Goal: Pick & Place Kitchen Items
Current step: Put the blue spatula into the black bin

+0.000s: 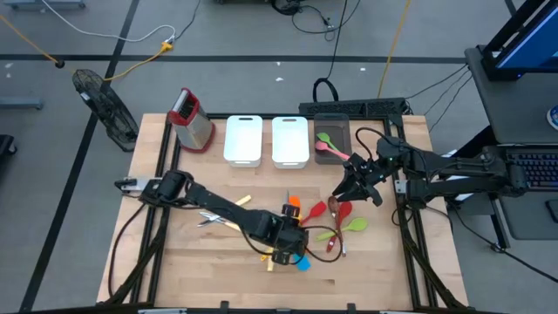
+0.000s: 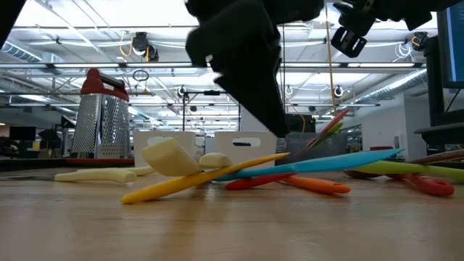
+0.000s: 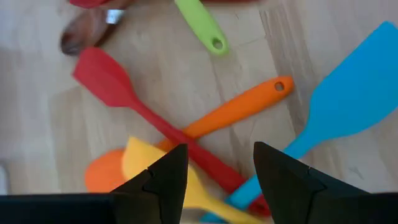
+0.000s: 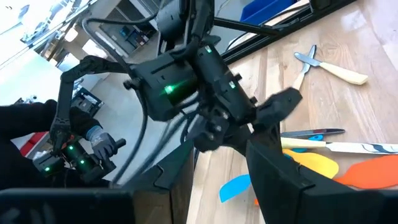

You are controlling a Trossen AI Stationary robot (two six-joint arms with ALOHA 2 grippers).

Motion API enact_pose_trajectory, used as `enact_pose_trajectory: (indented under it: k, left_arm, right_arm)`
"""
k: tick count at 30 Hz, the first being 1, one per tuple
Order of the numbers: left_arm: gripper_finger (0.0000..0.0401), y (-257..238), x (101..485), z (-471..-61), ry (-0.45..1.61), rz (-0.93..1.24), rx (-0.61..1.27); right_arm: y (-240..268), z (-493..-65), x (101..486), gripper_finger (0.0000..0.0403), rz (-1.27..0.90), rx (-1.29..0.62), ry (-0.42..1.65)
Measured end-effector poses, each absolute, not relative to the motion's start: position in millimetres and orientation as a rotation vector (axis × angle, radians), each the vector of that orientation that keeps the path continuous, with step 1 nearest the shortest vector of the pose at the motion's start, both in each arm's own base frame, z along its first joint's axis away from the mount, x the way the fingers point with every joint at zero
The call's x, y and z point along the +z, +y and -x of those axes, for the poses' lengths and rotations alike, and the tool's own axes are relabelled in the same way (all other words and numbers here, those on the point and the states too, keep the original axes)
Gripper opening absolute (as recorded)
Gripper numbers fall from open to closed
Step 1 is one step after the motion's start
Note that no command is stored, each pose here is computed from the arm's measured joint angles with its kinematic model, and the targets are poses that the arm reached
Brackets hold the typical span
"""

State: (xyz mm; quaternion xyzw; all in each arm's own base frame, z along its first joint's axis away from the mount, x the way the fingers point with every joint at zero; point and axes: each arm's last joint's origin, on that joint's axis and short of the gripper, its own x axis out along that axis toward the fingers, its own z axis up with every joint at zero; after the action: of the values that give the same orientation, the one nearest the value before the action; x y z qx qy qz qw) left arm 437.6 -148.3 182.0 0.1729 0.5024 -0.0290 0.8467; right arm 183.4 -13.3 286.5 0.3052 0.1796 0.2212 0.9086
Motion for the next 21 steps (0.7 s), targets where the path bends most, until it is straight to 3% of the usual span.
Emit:
enact_pose_trajectory:
  k: [5,10,21]
  left_arm:
    - [0.0186,-151,169,-439,1.081,-0.34,-0.063]
    - [0.0186,-153,183,-436,1.05,-0.325,-0.039]
    - [0.0186,-159,180,-428,1.121,-0.447,-0.258]
  right_arm:
    - [-13,-183,286,0.0139,-0.637,0.454,0.376]
    - [-13,-183,286,0.0139,-0.64,0.453,0.378]
    - [-13,-183,286,0.0139,-0.635,0.454,0.377]
